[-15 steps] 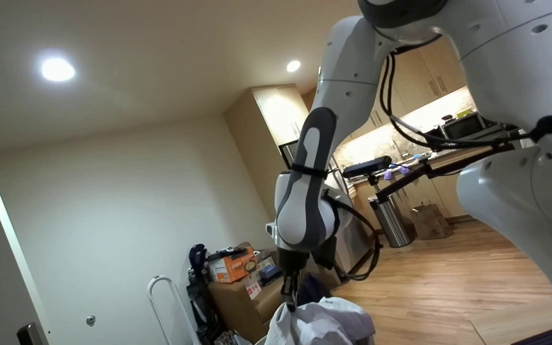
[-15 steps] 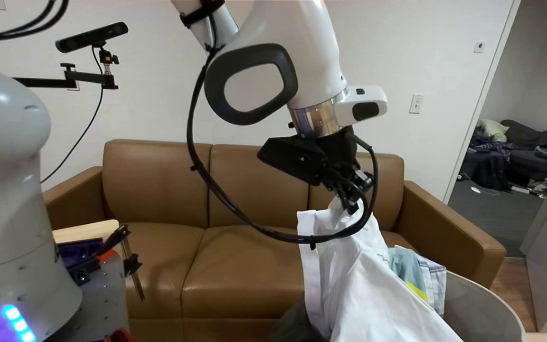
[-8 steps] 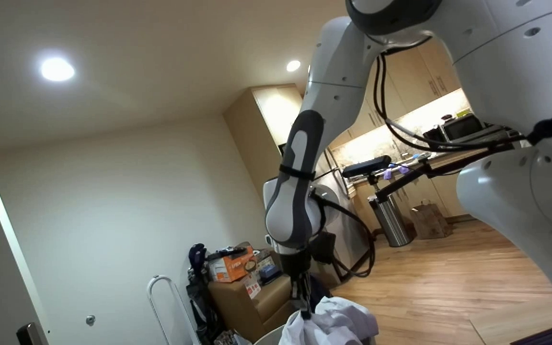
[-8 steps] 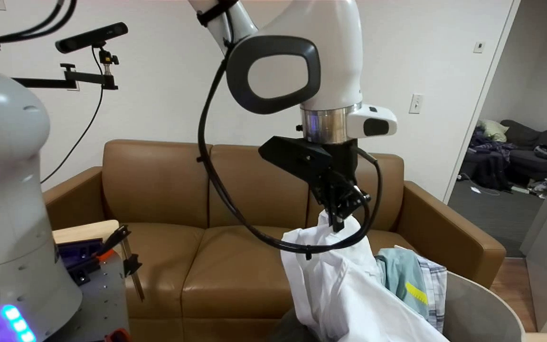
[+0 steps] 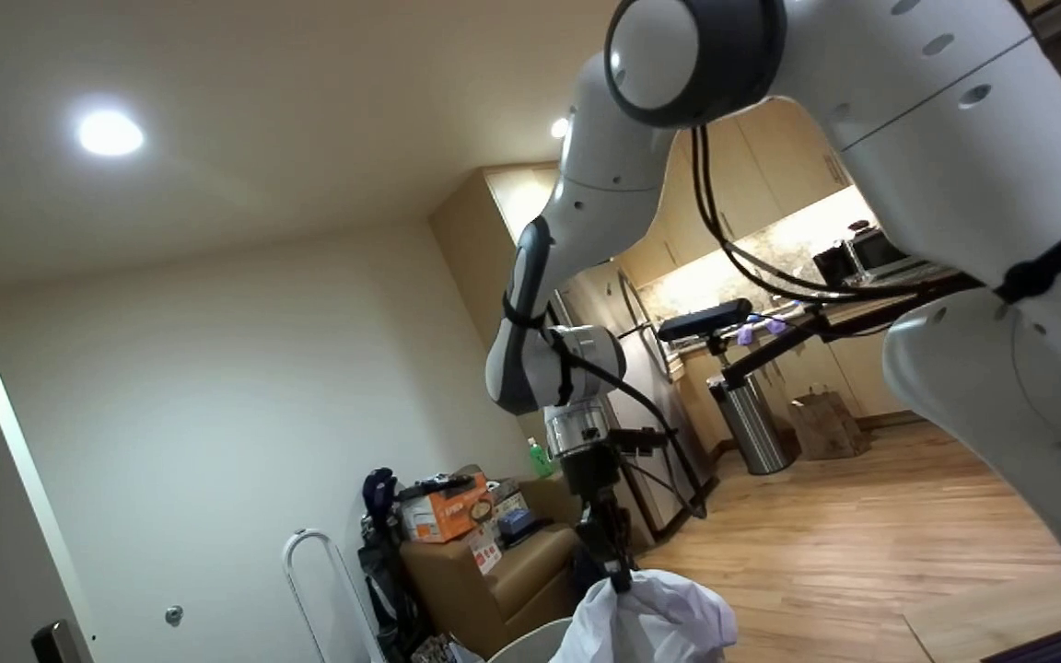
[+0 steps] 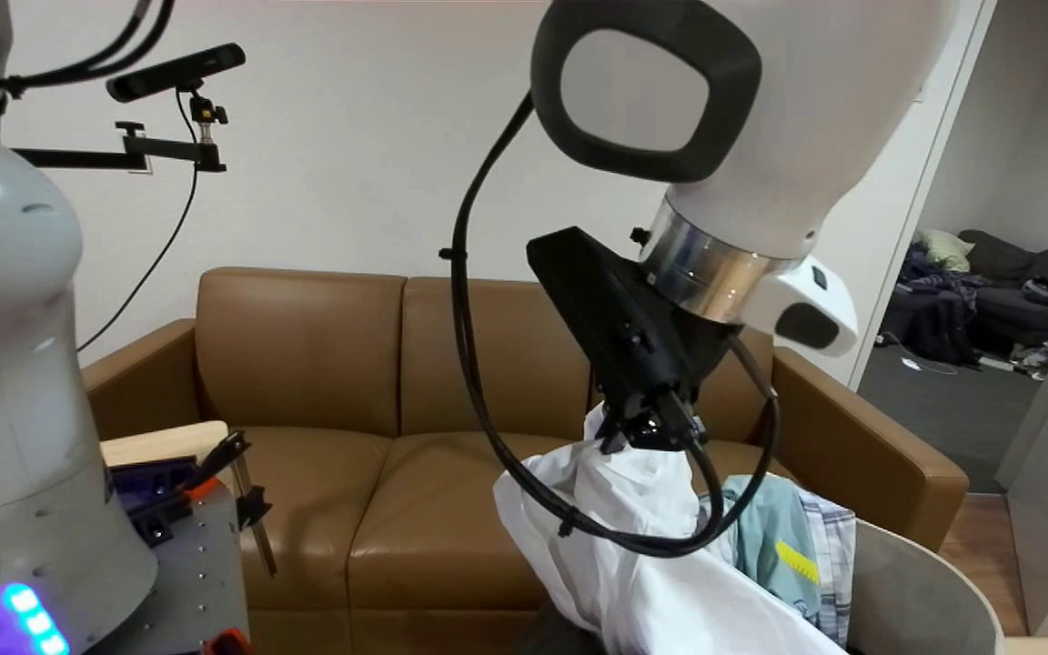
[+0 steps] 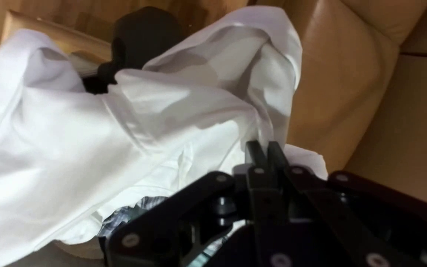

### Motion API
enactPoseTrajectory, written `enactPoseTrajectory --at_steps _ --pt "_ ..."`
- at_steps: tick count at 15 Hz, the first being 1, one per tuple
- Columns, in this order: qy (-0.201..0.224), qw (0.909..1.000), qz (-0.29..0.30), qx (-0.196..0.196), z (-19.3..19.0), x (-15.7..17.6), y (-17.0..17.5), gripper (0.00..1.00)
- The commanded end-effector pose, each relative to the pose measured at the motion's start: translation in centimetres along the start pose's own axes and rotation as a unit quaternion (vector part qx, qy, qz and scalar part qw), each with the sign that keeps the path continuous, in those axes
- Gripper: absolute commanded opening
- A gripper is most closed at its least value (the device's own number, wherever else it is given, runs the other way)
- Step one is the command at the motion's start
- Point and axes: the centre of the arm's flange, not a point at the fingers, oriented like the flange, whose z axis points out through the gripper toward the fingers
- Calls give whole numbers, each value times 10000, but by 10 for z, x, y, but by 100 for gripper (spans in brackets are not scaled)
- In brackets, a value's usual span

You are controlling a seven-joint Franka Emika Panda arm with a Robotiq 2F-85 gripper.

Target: Put the white shirt in the basket

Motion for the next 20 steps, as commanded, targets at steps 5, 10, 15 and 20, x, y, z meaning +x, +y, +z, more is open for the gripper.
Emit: enactPoseTrajectory --at_steps 5,10,15,20 --pt "215 9986 307 -370 22 17 3 4" --pt "1442 9827 1069 -448 27 45 35 3" --pt "1561 9668 1966 -480 69 57 93 2" --pt "1315 9632 2344 -15 102 57 137 2"
